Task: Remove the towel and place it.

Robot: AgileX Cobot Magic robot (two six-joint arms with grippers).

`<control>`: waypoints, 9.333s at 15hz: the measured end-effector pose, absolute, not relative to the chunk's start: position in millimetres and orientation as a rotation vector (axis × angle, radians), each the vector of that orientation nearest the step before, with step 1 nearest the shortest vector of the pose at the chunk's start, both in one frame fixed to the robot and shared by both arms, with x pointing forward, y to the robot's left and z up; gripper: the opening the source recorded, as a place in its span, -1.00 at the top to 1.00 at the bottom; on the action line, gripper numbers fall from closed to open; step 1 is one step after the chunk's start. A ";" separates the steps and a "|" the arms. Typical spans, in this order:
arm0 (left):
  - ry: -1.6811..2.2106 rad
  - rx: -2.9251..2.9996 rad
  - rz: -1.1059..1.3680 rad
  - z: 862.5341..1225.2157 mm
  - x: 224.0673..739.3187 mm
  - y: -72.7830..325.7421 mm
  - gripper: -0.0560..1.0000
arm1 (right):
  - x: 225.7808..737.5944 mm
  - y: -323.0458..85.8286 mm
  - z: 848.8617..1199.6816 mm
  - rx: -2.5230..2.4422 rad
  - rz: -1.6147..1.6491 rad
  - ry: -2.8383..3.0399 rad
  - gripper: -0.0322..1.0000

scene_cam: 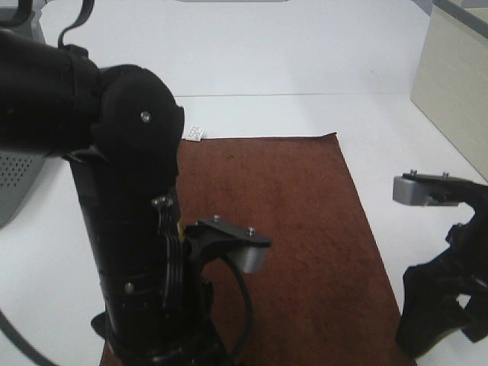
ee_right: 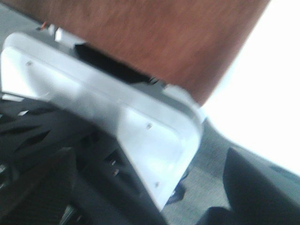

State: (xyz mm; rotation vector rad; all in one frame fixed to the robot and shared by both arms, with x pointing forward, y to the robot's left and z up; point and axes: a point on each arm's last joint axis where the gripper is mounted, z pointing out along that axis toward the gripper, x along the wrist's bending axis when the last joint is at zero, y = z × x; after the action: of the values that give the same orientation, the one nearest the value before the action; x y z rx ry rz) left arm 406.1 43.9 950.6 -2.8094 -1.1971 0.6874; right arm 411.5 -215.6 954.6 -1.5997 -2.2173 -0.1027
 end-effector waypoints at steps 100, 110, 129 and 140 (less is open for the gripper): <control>-2.167 -2.970 -1.490 831.2 815.0 162.5 0.89 | 804.4 -189.1 847.3 -2.160 -1.385 -2.658 0.92; -2.291 -2.837 -1.688 840.0 819.8 167.5 -0.25 | 804.5 -192.7 832.8 -2.248 -1.385 -2.535 -0.24; -2.521 -2.688 -0.740 1100.5 732.7 285.1 -0.74 | 664.6 -246.1 1156.4 -2.183 -0.994 -2.342 -0.28; -2.540 -2.341 -0.801 1187.4 558.3 334.0 -0.77 | 491.7 -282.2 1191.2 -2.366 -0.786 -2.326 -0.34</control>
State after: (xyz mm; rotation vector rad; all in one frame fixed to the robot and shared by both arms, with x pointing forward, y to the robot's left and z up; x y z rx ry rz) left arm 558.3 334.0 1187.4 -2.3409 -2.5402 -0.8013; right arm 491.7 -282.2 1191.2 -2.3663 -2.3260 -0.7858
